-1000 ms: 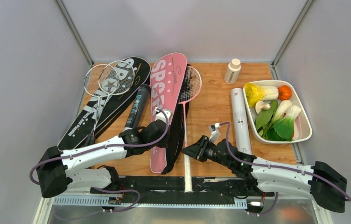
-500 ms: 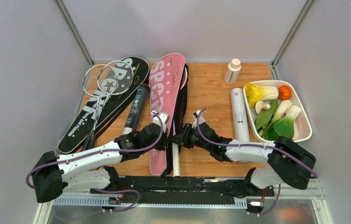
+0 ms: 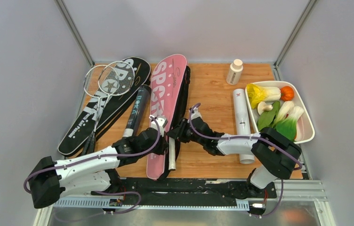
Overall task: Pack up the badminton gear
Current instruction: Place the racket in the racket bag.
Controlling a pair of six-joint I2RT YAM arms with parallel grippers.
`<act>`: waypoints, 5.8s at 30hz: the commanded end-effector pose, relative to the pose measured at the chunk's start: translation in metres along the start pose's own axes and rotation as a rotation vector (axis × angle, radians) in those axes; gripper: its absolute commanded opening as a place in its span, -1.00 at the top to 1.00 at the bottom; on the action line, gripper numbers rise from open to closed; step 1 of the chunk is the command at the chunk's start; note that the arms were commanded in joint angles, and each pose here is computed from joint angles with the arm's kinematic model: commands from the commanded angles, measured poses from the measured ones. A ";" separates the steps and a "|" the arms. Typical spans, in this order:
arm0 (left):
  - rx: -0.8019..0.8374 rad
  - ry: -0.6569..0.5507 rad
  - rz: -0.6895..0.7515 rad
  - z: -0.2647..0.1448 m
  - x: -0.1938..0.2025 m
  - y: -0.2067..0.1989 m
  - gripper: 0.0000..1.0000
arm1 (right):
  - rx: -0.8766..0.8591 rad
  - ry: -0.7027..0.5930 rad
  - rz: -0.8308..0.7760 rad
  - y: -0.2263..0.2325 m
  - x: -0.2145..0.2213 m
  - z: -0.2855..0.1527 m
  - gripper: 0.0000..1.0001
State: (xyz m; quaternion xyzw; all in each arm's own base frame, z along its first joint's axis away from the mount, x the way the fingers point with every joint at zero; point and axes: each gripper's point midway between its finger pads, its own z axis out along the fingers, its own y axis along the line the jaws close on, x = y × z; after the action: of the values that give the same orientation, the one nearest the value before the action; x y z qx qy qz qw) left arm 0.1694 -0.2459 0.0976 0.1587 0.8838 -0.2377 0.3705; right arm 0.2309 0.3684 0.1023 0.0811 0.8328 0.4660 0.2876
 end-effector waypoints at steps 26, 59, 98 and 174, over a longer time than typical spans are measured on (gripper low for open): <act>0.307 -0.119 -0.307 -0.042 -0.026 -0.054 1.00 | 0.033 -0.278 0.122 -0.015 -0.037 0.043 0.41; 0.145 -0.099 -0.261 -0.024 -0.017 -0.028 1.00 | -0.133 0.209 -0.142 -0.033 0.072 -0.049 -0.19; 0.157 -0.088 -0.285 -0.024 -0.011 -0.028 1.00 | -0.061 0.151 -0.096 -0.015 0.075 -0.044 1.00; 0.160 -0.146 -0.462 -0.011 0.025 -0.002 0.55 | -0.056 0.032 0.141 -0.033 0.062 0.024 -0.20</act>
State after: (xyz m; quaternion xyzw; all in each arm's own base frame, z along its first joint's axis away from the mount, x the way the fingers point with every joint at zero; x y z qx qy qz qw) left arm 0.1504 -0.2415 0.0989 -0.0464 0.8307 -0.4154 0.3677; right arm 0.2151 0.4048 0.0408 0.1626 0.7931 0.5332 0.2455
